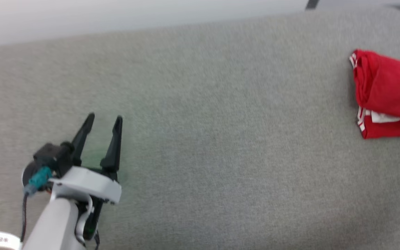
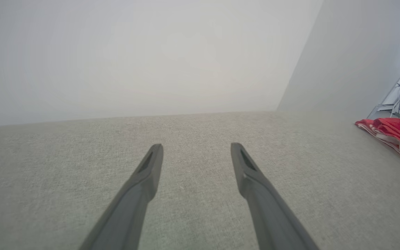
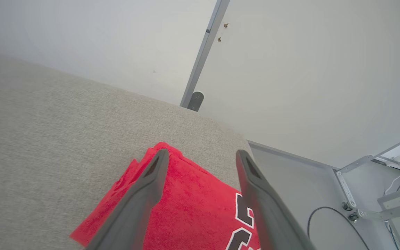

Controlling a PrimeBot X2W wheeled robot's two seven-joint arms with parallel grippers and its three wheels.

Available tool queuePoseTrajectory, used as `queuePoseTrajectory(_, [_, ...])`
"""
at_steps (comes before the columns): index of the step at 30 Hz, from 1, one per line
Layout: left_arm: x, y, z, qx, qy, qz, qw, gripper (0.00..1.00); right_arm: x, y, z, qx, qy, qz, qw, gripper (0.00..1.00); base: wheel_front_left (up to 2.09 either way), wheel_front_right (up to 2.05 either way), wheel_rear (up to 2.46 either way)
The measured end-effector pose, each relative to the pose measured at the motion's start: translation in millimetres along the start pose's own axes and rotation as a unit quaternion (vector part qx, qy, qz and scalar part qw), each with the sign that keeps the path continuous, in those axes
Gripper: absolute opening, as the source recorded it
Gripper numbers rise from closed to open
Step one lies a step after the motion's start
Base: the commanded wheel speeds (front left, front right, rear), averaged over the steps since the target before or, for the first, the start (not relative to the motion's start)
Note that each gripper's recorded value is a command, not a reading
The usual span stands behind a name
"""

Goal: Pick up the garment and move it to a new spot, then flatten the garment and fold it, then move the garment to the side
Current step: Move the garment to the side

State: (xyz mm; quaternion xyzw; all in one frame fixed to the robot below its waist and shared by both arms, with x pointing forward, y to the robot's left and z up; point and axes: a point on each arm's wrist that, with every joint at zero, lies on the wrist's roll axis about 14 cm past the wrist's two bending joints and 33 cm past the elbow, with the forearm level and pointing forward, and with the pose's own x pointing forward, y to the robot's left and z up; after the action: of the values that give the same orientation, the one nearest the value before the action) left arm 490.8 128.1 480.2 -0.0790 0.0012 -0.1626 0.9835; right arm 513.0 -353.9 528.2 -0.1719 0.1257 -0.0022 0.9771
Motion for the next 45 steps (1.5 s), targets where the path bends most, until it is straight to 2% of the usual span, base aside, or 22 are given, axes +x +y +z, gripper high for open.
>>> queuePoseTrajectory(8, [-53.8, 21.4, 21.8, 0.011, -0.015, 0.060, 0.998, 1.00, -30.1, 37.9, 8.9, 0.048, -0.051, 0.035, 0.997, 1.00, 0.00, 0.00, 0.00])
queuePoseTrajectory(24, [-156.8, 60.1, 53.4, 0.021, -0.059, 0.161, 0.985, 1.00, -86.3, 85.3, 13.0, 0.117, -0.118, 0.065, 0.984, 1.00, 0.00, 0.00, 0.00])
queuePoseTrajectory(34, [-189.4, 69.1, 64.7, 0.028, -0.082, 0.187, 0.979, 1.00, -113.8, 111.1, 11.7, 0.154, -0.148, 0.066, 0.975, 1.00, 0.00, 0.00, 0.00])
queuePoseTrajectory(45, [-198.6, 68.5, 62.1, 0.035, -0.081, 0.194, 0.977, 1.00, -147.8, 137.2, 6.8, 0.175, -0.140, 0.060, 0.973, 1.00, 0.00, 0.00, 0.00])
